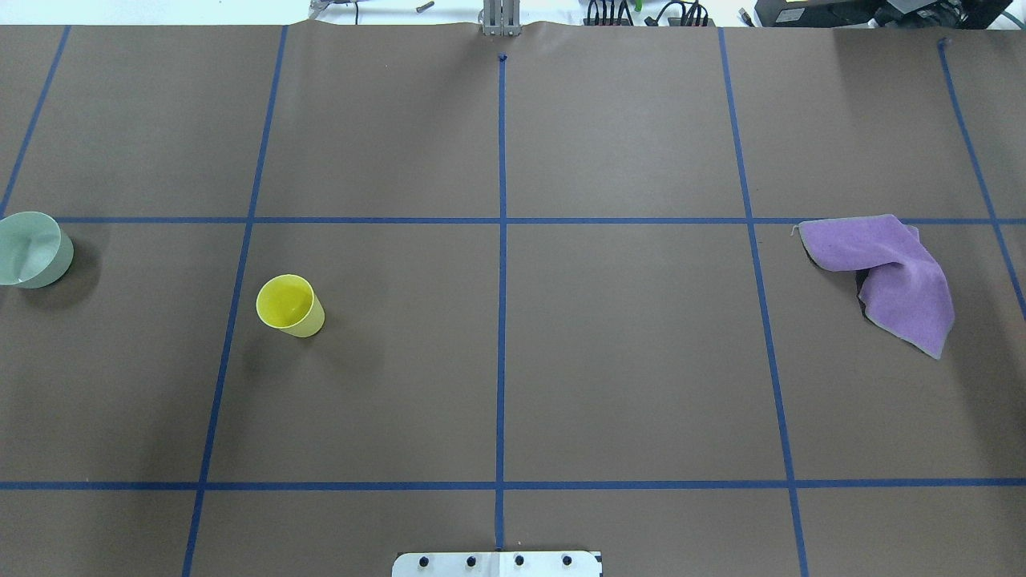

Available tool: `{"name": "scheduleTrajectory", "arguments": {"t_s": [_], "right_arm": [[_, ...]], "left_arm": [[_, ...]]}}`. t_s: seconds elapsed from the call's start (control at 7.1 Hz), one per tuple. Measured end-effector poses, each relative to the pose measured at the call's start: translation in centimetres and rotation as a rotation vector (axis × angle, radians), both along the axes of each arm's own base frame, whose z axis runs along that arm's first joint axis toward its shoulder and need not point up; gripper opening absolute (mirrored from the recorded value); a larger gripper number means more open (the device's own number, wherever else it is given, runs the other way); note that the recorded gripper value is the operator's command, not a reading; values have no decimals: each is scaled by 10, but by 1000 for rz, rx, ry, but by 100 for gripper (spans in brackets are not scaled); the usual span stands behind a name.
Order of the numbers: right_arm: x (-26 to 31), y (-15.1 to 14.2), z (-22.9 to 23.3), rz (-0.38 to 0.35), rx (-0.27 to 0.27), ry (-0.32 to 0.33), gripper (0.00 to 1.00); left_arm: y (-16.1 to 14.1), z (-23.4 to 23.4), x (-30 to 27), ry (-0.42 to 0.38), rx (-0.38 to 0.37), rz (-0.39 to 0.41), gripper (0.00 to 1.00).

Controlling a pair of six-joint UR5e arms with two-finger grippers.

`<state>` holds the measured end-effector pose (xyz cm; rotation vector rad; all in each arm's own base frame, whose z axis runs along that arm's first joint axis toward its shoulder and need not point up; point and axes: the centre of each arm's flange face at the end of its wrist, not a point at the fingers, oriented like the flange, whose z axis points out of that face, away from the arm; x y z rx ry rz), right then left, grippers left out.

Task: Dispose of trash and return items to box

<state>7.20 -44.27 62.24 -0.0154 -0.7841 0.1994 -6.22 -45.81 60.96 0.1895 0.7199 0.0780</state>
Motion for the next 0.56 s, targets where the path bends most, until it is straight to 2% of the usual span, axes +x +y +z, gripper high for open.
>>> {"name": "scheduleTrajectory", "arguments": {"t_s": [0.56], "right_arm": [[0, 0, -1, 0, 1, 0, 100]], "left_arm": [[3, 2, 1, 23, -4, 4, 99]]}}
